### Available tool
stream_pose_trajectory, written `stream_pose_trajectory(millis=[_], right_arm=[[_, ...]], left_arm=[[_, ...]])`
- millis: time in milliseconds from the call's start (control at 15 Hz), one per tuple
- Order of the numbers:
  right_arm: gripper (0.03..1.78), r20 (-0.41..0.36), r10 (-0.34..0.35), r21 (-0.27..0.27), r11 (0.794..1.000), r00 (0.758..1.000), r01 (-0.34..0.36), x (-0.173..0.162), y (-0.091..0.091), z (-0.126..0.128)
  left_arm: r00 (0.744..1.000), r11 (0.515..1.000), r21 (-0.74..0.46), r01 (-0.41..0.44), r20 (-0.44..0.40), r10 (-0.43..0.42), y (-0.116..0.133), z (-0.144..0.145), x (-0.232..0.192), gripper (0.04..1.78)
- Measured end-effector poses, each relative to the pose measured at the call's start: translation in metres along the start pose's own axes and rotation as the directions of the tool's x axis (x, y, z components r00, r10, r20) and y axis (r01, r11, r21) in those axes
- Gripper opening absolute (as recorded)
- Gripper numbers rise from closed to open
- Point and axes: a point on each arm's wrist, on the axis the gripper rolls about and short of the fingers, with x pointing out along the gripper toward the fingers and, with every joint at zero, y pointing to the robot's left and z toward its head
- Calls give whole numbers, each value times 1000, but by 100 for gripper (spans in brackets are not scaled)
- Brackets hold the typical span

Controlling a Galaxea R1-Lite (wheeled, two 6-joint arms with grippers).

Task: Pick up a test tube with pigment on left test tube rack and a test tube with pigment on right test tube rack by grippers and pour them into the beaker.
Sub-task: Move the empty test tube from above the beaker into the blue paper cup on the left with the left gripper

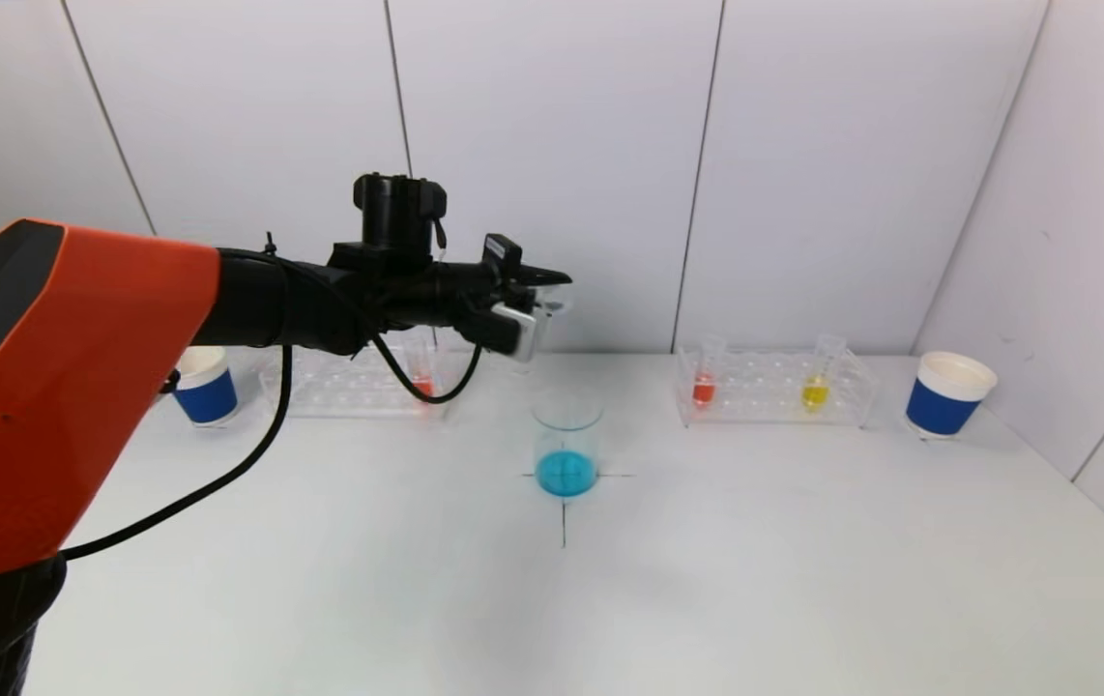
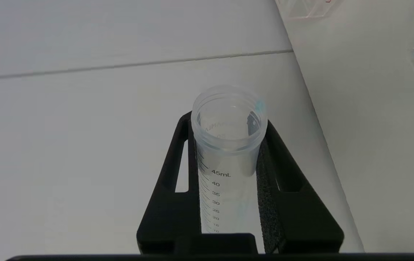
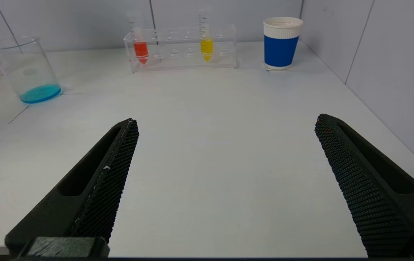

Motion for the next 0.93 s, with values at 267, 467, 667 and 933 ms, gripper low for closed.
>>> stream_pose_trajectory(millis=[267,467,667,933], right_arm=[[177,0,0,1,1000,1000,0,0,0,0],[177,0,0,0,1000,1000,0,0,0,0],[177,0,0,0,1000,1000,0,0,0,0],[177,0,0,0,1000,1000,0,0,0,0]], left_arm=[[991,980,-181,-82,-119,61,34,7,-22,45],[958,918,-340,-205,-260,118,63,17,-42,45],[879,763,-500,-410,-439,184,91,25,-62,45],[681,458,-536,-710,-689,249,121,30,-91,45]])
